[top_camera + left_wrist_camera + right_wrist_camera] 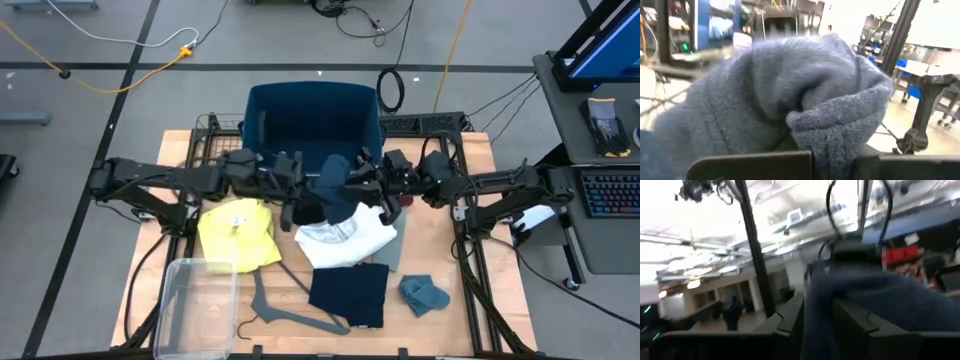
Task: Pick & Place Cloths
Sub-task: Put the gray shorts into the brown wire basket
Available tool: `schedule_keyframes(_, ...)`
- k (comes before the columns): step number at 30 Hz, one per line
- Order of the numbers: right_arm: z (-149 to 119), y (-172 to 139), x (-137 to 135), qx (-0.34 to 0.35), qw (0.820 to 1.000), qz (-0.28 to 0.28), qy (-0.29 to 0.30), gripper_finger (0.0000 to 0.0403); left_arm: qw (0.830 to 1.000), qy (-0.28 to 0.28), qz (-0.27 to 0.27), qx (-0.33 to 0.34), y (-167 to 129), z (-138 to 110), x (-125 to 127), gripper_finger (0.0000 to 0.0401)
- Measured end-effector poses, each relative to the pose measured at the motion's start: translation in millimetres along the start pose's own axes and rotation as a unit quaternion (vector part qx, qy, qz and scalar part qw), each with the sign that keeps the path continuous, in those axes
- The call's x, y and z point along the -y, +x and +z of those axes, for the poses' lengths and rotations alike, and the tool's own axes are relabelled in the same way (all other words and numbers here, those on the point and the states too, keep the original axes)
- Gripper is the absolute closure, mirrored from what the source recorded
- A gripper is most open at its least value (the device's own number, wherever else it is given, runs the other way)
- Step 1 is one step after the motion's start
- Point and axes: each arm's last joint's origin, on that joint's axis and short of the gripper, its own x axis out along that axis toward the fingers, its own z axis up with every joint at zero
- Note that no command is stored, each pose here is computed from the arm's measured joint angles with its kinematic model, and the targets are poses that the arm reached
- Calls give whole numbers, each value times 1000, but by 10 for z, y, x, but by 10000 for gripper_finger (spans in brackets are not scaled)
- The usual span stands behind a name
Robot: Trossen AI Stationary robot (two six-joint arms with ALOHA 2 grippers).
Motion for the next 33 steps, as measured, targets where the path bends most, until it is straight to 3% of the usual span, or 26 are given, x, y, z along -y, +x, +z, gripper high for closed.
schedule_keyframes(11,123,-157,-106,-66,998,-16,2,267,992,56,115,21,-762,416,305,398)
schedule_keyframes(19,231,-295,-180,-94,994,-44,-38,289,958,106,260,50,-1169,588,398,398)
schedule_keyframes(25,258,-416,-212,-134,986,-78,-63,355,901,139,410,41,-1321,632,374,398)
schedule_keyframes(28,268,-463,-225,-148,983,-91,-67,394,860,151,487,28,-1389,652,358,398)
schedule_keyframes(33,272,-492,-234,-156,981,-96,-66,400,777,165,607,-10,-1471,654,325,398)
